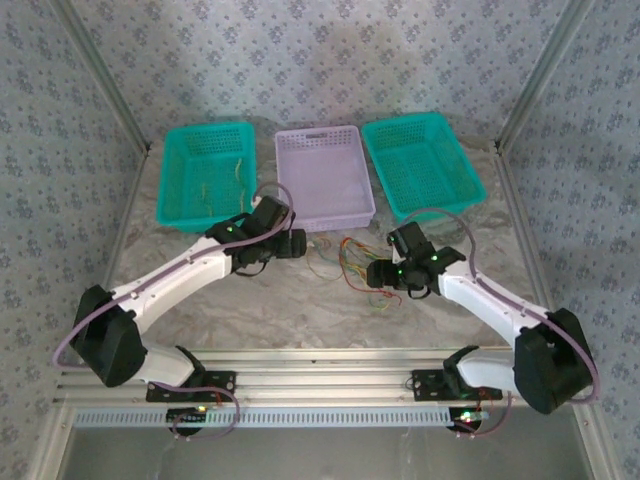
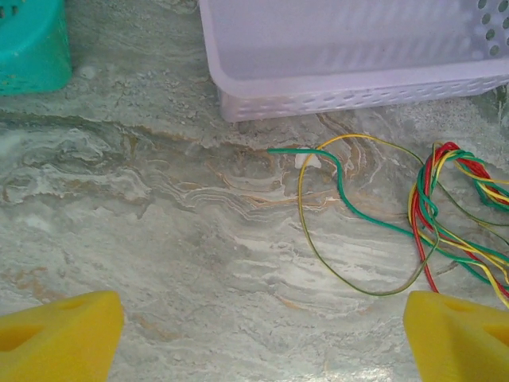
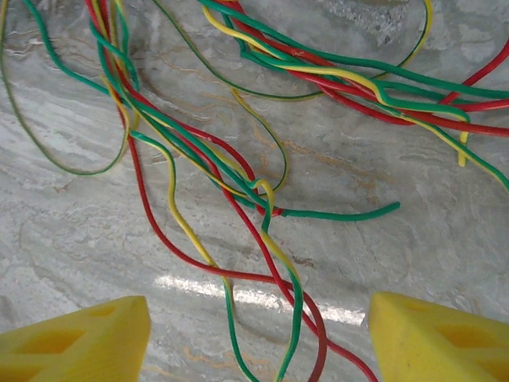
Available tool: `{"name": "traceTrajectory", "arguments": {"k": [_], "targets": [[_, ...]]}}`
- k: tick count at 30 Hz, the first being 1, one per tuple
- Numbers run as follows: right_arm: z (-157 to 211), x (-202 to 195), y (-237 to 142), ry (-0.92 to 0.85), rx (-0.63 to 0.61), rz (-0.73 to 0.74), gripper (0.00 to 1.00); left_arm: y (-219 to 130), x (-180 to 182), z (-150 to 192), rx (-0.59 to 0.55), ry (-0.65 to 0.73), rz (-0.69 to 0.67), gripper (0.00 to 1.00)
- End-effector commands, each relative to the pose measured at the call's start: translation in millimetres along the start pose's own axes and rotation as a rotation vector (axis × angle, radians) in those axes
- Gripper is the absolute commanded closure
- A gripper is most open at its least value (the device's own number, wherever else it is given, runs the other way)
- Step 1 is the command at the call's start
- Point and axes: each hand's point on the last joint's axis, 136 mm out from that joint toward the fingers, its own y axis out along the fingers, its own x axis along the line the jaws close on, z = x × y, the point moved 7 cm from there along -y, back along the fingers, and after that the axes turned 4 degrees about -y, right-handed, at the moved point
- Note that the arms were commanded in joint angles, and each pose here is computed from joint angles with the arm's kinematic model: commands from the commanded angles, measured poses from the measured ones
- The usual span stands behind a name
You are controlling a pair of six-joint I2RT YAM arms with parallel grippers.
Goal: Untangle the cables
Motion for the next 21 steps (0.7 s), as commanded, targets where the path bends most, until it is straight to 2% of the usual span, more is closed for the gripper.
{"name": "traceTrajectory", "arguments": {"k": [1,7,14,20,21], "targets": [[-0.1,-2.6,9.7,0.012,0.013,0.009,0.31,-0.8,-10.6,1.4,-0.018,-0.043,0.062,0.09],[-1.4,-0.2,25.3,0.014,0.043,-0.011,0.43,14.5,-28.2,16.7,0.03,-0.04,0.11,0.09],[-5.6,6.0,30.5,-0.007,0.062,-0.04,0.78,34.6,-50.8,33.4,0.102,-0.056,0.173,0.09],[-7.9,18.4,22.3,-0.084,0.042,-0.064,1.0,47.9,-67.8,43.8,0.135,-0.053,0.196,0.1],[-7.9,21.8,20.0,-0.108,0.033,-0.069,1.0,50.3,-70.5,45.9,0.141,-0.05,0.197,0.1]]}}
